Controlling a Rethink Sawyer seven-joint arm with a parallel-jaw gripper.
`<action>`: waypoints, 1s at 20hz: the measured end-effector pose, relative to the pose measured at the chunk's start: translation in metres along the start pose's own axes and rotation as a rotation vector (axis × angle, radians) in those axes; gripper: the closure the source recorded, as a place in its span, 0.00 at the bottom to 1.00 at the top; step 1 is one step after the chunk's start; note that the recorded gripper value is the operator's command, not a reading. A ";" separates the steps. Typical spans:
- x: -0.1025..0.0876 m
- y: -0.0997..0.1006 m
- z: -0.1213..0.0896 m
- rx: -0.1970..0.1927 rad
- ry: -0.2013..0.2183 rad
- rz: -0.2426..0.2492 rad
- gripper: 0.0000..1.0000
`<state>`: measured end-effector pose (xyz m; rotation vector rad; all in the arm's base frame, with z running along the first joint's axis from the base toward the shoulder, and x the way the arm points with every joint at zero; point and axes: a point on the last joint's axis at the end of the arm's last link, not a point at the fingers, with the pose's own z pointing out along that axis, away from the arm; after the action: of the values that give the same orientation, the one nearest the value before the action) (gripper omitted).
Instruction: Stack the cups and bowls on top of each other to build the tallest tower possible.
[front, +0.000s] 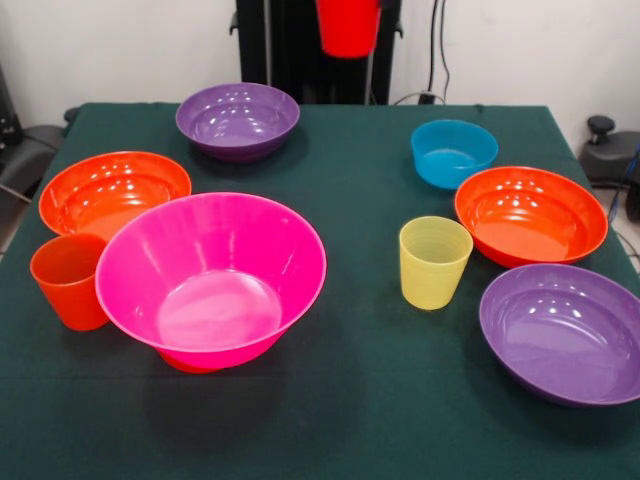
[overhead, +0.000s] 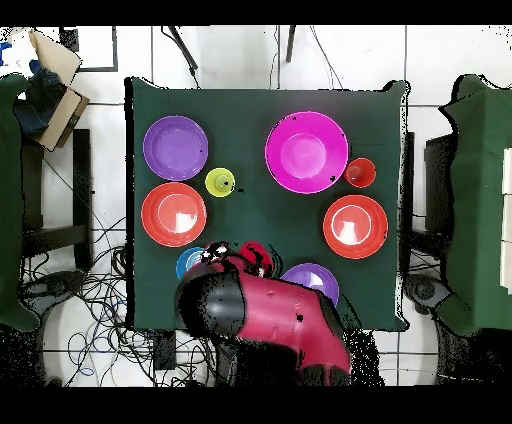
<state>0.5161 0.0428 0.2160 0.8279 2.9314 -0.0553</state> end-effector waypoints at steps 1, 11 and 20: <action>-0.016 -0.003 -0.003 -0.011 -0.015 0.019 1.00; -0.123 0.033 -0.035 -0.039 -0.117 0.004 1.00; -0.169 0.059 -0.023 -0.040 -0.137 -0.018 1.00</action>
<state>0.6883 0.0063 0.2553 0.7600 2.8021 -0.0529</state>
